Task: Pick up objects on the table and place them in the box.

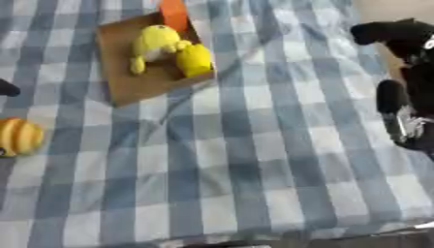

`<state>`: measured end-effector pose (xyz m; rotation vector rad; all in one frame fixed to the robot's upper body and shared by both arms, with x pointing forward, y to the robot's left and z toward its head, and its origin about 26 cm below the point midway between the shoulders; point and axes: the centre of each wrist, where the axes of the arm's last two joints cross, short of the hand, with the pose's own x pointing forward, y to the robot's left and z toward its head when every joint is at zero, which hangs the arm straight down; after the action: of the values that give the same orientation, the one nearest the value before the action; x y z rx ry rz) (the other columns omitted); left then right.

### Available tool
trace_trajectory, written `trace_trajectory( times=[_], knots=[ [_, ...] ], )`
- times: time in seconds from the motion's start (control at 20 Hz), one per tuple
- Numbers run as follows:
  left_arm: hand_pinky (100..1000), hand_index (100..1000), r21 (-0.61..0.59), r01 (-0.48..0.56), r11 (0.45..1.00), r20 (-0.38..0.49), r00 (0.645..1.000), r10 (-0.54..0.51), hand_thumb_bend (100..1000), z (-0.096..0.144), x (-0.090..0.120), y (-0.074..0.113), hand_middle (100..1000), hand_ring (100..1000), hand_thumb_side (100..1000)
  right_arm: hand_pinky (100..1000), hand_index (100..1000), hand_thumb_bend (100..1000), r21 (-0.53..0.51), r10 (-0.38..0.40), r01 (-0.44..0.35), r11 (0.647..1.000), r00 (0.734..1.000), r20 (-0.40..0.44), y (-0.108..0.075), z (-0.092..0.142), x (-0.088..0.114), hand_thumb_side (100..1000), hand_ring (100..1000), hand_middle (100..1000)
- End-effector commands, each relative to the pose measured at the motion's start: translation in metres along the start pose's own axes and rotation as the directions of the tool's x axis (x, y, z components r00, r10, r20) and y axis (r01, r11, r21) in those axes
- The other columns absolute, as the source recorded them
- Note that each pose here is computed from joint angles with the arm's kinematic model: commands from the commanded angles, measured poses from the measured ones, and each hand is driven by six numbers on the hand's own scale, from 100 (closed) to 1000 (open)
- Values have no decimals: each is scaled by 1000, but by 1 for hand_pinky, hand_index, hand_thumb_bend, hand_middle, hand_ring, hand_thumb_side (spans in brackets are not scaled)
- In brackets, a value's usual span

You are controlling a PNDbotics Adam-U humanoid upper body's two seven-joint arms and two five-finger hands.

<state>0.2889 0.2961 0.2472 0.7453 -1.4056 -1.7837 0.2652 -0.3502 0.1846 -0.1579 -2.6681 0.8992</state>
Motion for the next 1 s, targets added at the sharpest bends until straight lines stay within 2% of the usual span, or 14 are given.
trace_trajectory(
  times=[0.05,0.5,1.0],
  knots=[
    [927,937,-5,30,1000,-40,999,-31,281,1,2,6,865,882,306,830,857,100,9,5,-5,1000,1000,25,-5,-7,3,470,826,720],
    [925,914,-69,16,997,-101,995,-23,312,-5,3,0,860,886,303,829,856,100,5,-6,5,1000,1000,21,-3,-8,2,470,824,716],
    [918,895,-74,18,997,-191,981,-32,308,-14,-22,-13,850,889,230,828,855,100,8,-10,9,1000,1000,22,-2,-9,2,470,823,713]
  ],
)
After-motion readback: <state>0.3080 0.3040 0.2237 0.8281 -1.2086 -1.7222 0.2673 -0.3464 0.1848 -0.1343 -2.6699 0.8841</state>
